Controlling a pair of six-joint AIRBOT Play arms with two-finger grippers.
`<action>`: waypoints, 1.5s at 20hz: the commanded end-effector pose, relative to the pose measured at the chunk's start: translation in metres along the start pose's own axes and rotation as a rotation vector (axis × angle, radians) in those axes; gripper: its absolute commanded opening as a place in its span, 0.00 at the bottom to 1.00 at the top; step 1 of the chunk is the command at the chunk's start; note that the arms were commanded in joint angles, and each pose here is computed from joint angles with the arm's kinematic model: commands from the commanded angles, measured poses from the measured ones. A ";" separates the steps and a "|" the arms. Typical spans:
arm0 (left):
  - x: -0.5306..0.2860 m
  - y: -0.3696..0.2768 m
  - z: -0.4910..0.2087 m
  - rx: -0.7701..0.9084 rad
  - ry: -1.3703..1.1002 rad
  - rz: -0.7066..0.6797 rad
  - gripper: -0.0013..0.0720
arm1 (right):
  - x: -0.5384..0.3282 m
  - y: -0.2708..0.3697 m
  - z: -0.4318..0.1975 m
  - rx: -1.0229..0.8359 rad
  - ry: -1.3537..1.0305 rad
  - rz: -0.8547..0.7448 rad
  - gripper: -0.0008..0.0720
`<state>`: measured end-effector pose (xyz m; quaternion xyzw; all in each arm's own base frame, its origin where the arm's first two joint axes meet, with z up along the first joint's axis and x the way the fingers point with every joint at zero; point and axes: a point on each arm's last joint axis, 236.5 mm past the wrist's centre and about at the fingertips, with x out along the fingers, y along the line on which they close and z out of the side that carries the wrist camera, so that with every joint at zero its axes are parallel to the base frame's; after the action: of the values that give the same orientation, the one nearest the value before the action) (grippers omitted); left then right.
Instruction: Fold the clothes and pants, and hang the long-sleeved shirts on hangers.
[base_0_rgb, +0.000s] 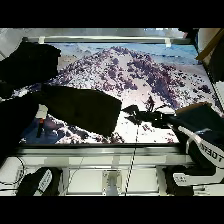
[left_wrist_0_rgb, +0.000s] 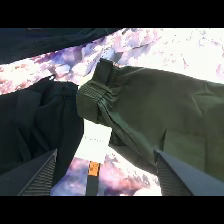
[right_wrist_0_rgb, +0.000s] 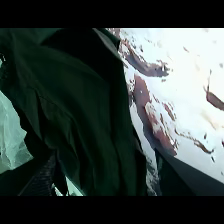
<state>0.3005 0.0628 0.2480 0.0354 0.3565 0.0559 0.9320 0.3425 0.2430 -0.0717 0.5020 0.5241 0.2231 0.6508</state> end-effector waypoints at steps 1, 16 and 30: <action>0.000 0.000 -0.001 -0.004 0.004 -0.002 0.97 | 0.027 -0.006 -0.004 0.004 0.012 -0.034 0.96; 0.000 -0.002 -0.006 -0.005 0.025 -0.009 0.97 | 0.095 0.017 -0.030 -0.070 0.142 -0.147 0.86; -0.001 -0.002 -0.006 -0.004 0.025 -0.008 0.97 | -0.032 0.184 0.090 -0.509 -0.075 0.025 0.01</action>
<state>0.2963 0.0608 0.2433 0.0307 0.3687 0.0531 0.9275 0.4360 0.3047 0.0394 0.3690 0.4733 0.3241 0.7313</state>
